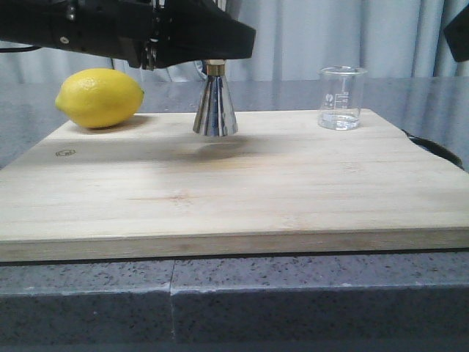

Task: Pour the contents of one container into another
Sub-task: 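Lower the jigger onto the board with the left gripper and release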

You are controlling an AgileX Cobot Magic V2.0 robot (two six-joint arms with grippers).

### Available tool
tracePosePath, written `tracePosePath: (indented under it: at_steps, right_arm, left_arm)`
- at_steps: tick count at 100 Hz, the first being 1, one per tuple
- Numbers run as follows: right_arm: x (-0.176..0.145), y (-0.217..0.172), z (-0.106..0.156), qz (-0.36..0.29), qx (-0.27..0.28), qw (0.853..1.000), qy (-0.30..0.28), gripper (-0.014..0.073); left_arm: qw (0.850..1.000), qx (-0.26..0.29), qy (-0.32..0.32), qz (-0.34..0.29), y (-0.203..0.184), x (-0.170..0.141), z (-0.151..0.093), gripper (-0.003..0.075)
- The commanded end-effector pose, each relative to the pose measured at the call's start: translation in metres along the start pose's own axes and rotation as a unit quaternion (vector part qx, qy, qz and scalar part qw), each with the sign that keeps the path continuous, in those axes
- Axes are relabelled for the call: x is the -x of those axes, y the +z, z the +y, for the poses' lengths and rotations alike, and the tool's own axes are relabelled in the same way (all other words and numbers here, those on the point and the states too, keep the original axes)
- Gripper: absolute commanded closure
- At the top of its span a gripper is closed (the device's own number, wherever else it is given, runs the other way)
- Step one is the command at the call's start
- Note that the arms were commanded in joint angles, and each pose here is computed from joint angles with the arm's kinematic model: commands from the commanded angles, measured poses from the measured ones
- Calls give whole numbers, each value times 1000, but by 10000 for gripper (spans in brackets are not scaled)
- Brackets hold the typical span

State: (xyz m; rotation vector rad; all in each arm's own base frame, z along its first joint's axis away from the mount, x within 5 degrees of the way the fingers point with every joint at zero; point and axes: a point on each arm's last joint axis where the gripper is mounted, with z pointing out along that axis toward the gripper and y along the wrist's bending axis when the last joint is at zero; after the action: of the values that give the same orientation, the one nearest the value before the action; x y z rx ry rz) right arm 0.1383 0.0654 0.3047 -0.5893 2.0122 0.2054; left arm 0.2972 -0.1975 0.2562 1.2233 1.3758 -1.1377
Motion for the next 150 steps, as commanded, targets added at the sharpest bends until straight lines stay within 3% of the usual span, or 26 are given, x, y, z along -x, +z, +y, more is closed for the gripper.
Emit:
tracePosePath:
  at_steps: [1, 103, 113, 132, 150]
  right_arm:
    - [14, -6, -2, -47, -10, 999, -8, 19]
    - [14, -6, -2, -50, -11, 999, -9, 19]
    - [14, -6, -2, -50, -11, 999, -9, 19]
    - [14, -6, -2, -50, -11, 999, -9, 19]
    - [14, -6, -2, -50, -11, 999, -9, 19]
  left_arm:
    - [996, -28, 27, -74, -4, 29, -13, 461]
    - [997, -22, 11, -69, 3, 6, -2, 451]
    - [997, -22, 11, -69, 3, 6, -2, 397]
    - [999, -8, 11, -45, 4, 3, 0, 194]
    - [998, 44, -4, 35, -4, 9, -1, 178]
